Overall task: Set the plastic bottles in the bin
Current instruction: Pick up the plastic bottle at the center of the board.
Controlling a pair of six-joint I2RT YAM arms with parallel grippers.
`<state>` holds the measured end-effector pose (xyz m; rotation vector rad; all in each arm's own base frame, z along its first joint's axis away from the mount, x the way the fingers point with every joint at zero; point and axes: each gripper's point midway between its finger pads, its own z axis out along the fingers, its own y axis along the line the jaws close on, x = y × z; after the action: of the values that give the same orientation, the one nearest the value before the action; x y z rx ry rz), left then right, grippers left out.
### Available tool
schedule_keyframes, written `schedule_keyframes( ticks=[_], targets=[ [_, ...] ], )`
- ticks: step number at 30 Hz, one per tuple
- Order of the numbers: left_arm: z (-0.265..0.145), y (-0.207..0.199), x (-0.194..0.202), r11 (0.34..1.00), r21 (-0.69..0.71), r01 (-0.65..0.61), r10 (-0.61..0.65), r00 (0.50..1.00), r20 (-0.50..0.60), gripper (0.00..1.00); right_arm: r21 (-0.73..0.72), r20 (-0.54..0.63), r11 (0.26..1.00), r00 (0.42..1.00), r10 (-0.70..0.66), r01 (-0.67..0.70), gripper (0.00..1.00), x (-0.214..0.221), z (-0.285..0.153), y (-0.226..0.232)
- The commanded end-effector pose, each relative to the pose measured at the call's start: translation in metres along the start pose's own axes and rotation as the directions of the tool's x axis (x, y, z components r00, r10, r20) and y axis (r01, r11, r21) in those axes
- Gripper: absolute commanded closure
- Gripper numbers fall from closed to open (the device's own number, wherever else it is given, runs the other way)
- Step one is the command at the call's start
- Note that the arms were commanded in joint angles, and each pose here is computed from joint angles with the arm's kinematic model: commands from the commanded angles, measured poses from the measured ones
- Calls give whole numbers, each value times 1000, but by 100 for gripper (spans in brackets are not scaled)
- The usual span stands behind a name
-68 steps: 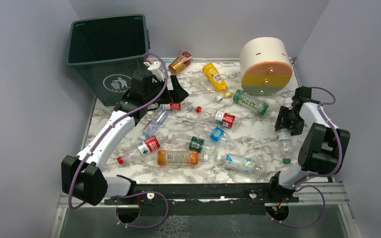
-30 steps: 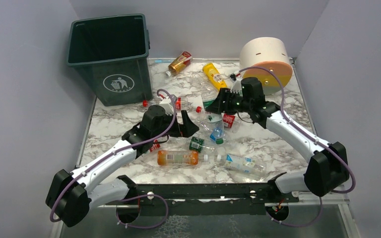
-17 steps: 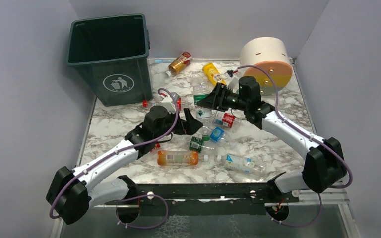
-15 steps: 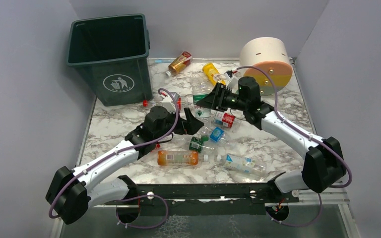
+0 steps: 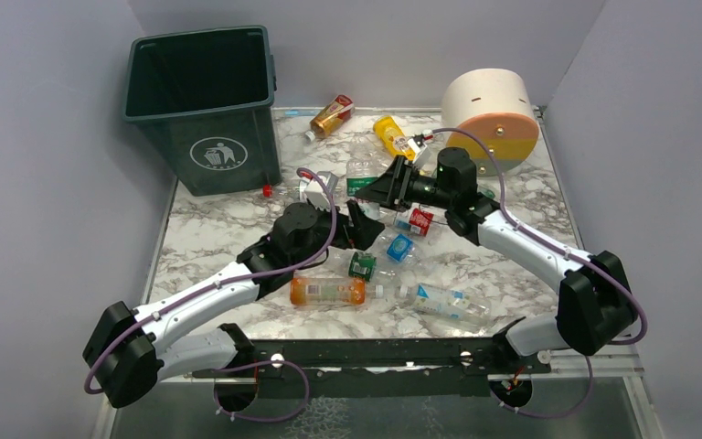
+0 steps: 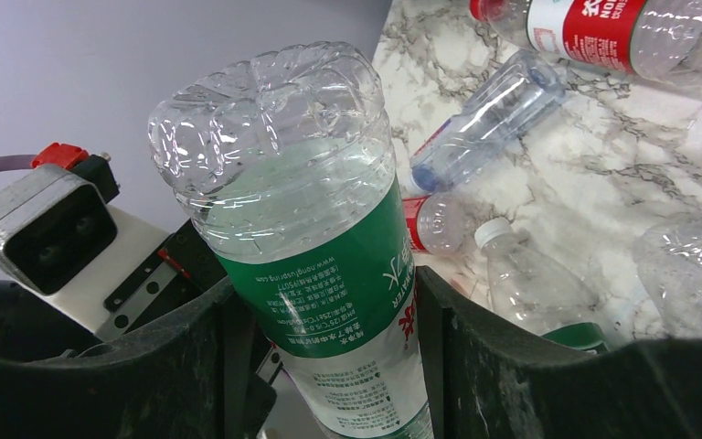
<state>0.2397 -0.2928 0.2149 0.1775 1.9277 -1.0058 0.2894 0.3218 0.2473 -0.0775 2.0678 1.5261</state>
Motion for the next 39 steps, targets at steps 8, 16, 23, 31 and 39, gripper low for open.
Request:
schedule_keyframes(
  ticks=[8,16,23,31,39],
  targets=[
    [3,0,-26,996,-74,-40,46,996,79,25,-60,-27,998,1000,-4,3,43,6,2,12],
    [-3,7,-29,992,-114,-54,65,994,90,34,-56,-42,998,999,-7,5,39,8,3,10],
    [-3,11,-28,989,-132,-62,75,993,91,41,-43,-49,999,999,-11,9,31,10,3,7],
    [-5,13,-34,985,-156,-80,95,991,91,42,6,-23,998,998,-60,60,1,3,-7,11],
    [-13,12,-57,968,-217,-128,156,981,114,42,132,104,978,979,-173,159,1,-26,-38,28]
  ],
)
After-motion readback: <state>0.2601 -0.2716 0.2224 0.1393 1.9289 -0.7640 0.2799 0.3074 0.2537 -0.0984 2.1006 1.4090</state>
